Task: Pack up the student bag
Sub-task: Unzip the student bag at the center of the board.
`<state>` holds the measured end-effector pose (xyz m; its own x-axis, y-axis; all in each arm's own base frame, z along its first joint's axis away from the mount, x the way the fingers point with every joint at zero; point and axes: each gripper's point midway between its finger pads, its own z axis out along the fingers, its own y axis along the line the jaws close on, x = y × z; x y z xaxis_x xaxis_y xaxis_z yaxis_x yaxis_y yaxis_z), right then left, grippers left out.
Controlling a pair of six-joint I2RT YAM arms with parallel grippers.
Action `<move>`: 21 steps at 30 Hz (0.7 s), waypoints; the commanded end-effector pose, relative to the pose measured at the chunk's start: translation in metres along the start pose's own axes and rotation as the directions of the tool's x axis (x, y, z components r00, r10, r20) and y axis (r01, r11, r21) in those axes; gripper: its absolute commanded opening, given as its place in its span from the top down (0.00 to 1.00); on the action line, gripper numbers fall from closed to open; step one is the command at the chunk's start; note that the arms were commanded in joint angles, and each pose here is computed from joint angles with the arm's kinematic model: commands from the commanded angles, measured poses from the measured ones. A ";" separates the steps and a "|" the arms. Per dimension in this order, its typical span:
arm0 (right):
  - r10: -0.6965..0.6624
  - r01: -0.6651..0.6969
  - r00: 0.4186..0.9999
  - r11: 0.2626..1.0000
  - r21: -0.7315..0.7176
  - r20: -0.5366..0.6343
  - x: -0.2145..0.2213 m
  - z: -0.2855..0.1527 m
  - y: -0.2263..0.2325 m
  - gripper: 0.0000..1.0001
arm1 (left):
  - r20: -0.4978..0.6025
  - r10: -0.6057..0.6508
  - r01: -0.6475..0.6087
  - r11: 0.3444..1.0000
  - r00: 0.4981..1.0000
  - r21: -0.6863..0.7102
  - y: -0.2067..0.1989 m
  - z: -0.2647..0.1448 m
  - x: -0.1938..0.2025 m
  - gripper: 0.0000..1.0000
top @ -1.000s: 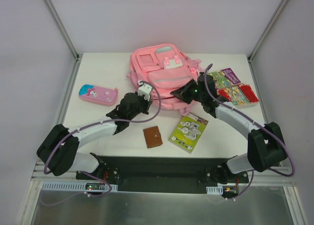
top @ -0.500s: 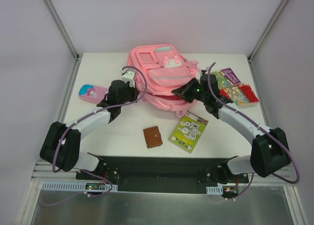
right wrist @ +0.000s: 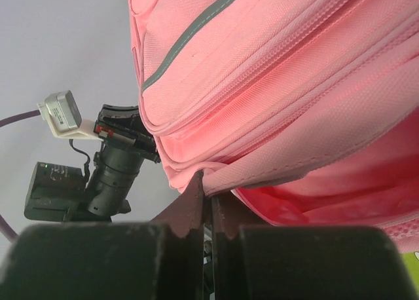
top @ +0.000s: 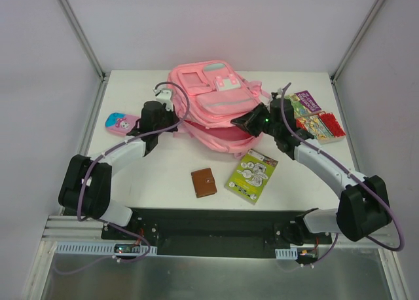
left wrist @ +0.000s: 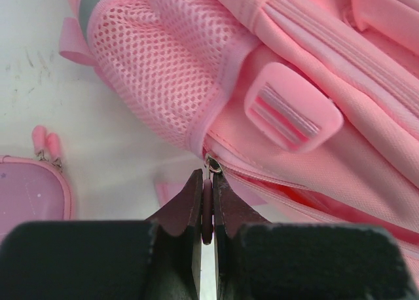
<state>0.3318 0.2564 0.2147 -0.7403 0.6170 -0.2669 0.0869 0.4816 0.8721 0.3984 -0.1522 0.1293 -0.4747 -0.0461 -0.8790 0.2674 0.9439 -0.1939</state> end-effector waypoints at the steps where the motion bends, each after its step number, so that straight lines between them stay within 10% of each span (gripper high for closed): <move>1: -0.024 0.033 0.988 0.998 -0.059 0.153 -0.036 -0.019 0.025 0.99 | 0.048 -0.031 0.036 0.992 0.998 -0.125 0.038 0.003 -0.026 1.00; 9: -0.031 0.041 0.989 0.997 -0.064 0.142 -0.036 -0.013 0.033 0.99 | 0.024 -0.017 0.018 0.998 1.000 -0.056 0.029 0.008 -0.030 0.87; 13: -0.025 0.030 0.989 0.999 -0.032 0.145 -0.038 -0.001 0.025 0.99 | 0.020 -0.044 0.043 0.999 0.999 0.021 0.013 -0.001 -0.030 0.36; 21: -0.043 0.043 0.990 0.999 0.002 0.137 -0.044 0.025 0.027 0.99 | 0.083 -0.086 0.080 0.994 0.993 0.071 -0.003 -0.045 -0.050 0.09</move>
<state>0.3524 0.2550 0.2010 -0.7167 0.6381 -0.2816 0.1383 0.5258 0.8393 0.4022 -0.1311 0.1476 -0.4980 -0.1015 -0.8612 0.2326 0.9411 -0.2454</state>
